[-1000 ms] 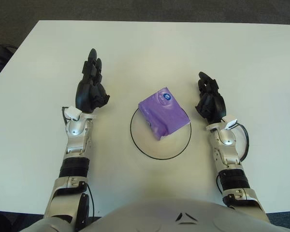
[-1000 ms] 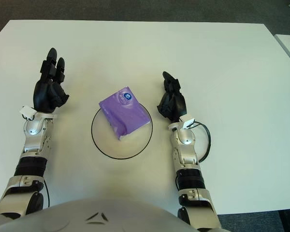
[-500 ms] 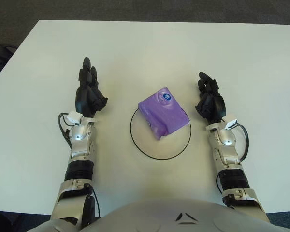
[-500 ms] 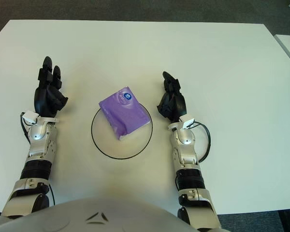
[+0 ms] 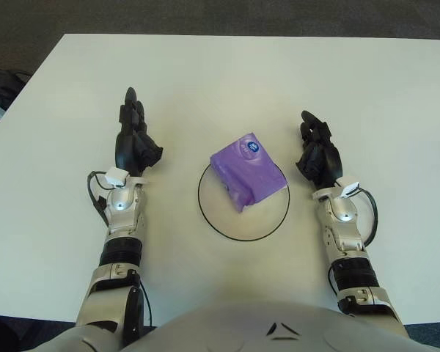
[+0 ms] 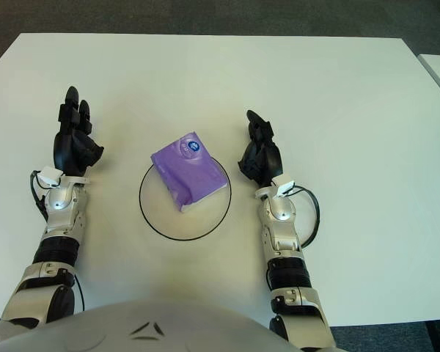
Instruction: Put the tissue paper into the plate.
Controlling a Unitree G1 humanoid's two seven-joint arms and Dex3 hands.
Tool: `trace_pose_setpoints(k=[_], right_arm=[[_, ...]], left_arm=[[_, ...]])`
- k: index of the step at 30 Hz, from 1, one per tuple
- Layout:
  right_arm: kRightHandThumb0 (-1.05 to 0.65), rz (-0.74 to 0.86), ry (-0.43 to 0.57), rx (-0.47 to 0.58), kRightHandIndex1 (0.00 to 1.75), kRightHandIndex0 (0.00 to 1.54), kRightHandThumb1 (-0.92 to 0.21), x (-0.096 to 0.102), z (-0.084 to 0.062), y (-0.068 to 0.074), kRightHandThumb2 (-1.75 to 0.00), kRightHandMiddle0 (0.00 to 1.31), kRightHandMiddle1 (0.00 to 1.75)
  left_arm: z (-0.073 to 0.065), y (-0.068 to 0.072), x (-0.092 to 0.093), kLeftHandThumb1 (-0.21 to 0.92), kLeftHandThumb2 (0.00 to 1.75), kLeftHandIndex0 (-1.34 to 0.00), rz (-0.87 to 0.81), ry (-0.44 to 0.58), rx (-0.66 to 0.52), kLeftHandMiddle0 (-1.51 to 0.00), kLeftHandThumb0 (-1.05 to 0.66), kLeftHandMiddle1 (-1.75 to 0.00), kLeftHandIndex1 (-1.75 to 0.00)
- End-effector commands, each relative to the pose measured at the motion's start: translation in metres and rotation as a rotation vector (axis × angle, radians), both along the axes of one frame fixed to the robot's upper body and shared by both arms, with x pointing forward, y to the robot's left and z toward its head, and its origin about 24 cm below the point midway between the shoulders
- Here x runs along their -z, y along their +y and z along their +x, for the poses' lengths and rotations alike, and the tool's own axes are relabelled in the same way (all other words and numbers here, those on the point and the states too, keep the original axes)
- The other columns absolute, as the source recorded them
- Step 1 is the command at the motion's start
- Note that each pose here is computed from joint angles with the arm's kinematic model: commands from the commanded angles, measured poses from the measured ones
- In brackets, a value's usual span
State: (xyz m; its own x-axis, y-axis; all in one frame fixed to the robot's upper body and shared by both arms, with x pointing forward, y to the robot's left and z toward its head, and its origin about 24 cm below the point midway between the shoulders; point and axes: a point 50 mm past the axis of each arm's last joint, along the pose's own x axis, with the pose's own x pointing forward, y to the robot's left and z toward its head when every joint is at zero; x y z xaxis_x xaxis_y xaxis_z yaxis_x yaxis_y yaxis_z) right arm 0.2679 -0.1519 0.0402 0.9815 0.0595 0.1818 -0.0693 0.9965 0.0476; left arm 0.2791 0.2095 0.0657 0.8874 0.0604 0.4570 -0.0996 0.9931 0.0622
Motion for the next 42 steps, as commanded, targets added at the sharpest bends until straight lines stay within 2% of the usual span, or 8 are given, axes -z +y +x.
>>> trace_pose_setpoints(k=[1, 6, 12, 19, 30, 42], right_arm=[[-0.80, 0.006, 0.340, 0.016, 0.07, 0.27, -0.92, 0.064, -0.034, -0.001, -1.03, 0.00, 0.47], [-0.80, 0.004, 0.339, 0.016, 0.07, 0.27, -0.92, 0.064, -0.035, -0.001, -1.03, 0.00, 0.47], [-0.80, 0.009, 0.337, 0.017, 0.07, 0.27, -0.92, 0.063, -0.036, -0.001, -1.03, 0.00, 0.49], [-0.80, 0.013, 0.336, 0.018, 0.07, 0.27, -0.92, 0.063, -0.037, 0.000, -1.03, 0.00, 0.49], [-0.79, 0.032, 0.325, 0.032, 0.05, 0.25, -0.92, 0.062, -0.037, 0.001, -1.02, 0.00, 0.45], [-0.77, 0.047, 0.295, 0.092, 0.03, 0.20, -0.92, 0.060, -0.039, 0.001, -1.01, 0.00, 0.37]], left_arm=[[-0.015, 0.000, 0.033, 0.92, 1.23, 0.00, 0.000, 0.130, -0.032, 0.00, -1.05, 0.00, -0.20], [-0.021, -0.012, 0.036, 0.92, 1.25, 0.00, 0.009, 0.172, -0.038, 0.00, -0.98, 0.00, -0.23], [-0.027, -0.015, 0.036, 0.92, 1.24, 0.00, 0.050, 0.212, -0.023, 0.00, -0.93, 0.00, -0.25], [-0.032, -0.018, 0.035, 0.92, 1.22, 0.00, 0.090, 0.256, -0.001, 0.00, -0.90, 0.00, -0.19], [-0.035, -0.017, 0.039, 0.92, 1.21, 0.00, 0.144, 0.297, -0.011, 0.00, -0.85, 0.00, -0.17], [-0.040, -0.014, 0.042, 0.92, 1.23, 0.00, 0.232, 0.340, 0.054, 0.00, -0.89, 0.00, -0.18]])
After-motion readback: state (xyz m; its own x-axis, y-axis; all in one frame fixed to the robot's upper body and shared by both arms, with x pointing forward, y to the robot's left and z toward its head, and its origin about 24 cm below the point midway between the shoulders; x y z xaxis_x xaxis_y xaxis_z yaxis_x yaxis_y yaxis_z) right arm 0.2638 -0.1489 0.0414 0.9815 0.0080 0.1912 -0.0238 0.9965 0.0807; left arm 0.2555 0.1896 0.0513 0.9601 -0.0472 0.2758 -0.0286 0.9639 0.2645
